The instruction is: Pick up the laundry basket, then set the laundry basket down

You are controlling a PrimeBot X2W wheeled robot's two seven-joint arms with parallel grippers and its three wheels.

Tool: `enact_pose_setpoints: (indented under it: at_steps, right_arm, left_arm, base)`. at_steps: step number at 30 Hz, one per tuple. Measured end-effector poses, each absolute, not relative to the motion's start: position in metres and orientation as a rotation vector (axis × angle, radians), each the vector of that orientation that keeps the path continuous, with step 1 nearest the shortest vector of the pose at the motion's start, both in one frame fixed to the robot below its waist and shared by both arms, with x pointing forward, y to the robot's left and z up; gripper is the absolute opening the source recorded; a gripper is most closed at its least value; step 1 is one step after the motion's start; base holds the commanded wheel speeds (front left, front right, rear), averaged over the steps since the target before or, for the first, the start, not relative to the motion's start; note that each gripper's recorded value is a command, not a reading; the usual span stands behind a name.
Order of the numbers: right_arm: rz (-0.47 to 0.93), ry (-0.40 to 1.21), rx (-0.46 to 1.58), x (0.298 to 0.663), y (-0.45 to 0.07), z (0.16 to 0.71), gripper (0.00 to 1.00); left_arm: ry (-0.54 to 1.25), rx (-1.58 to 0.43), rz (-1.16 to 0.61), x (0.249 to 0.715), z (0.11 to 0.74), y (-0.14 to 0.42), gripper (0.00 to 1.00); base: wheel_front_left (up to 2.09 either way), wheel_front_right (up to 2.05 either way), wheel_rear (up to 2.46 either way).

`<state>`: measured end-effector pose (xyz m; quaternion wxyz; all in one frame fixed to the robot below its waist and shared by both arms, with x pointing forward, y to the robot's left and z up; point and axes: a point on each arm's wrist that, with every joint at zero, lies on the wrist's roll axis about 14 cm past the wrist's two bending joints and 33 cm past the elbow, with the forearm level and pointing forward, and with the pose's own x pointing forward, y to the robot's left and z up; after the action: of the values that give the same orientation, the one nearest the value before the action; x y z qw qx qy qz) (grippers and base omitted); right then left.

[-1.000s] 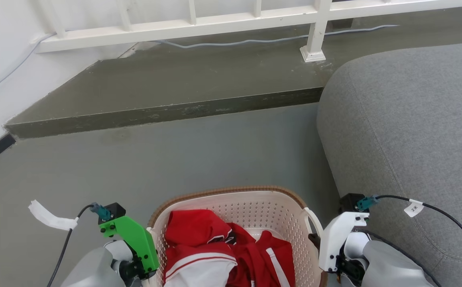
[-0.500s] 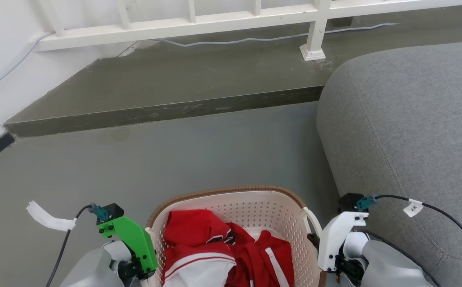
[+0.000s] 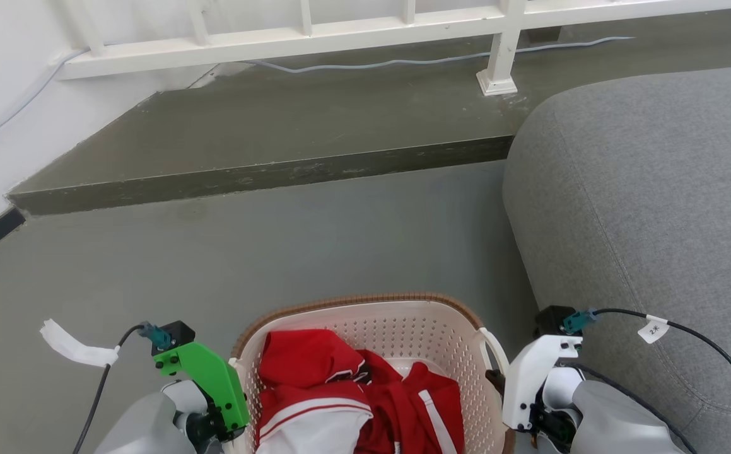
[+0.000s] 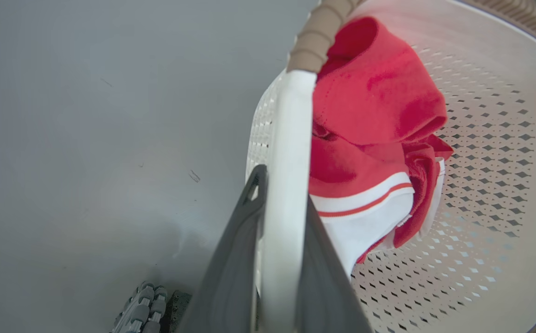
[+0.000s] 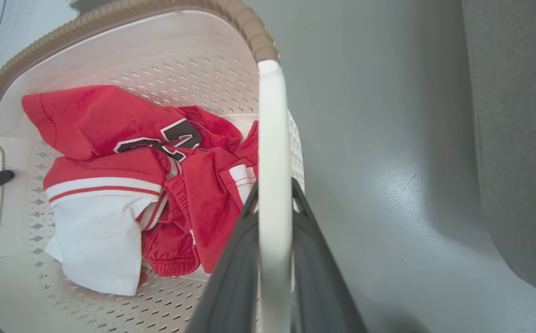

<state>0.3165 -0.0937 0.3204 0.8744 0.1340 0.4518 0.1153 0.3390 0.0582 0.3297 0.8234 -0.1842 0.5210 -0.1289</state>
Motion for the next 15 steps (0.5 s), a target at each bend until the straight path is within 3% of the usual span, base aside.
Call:
enact_pose_setpoints:
  at_steps: [9,15]
  right_arm:
    - [0.248,0.950,0.275,0.318,-0.092,0.318,0.00]
    - [0.259,0.902,0.259,0.337,-0.092,0.325,0.00]
  left_arm:
    - [1.088,-0.380,-0.276,0.343,0.328,0.059,0.00]
    - [1.065,-0.365,-0.282,0.354,0.328,0.058,0.00]
  base:
    - [0.00,0.00,0.00]
    - [0.00,0.00,0.00]
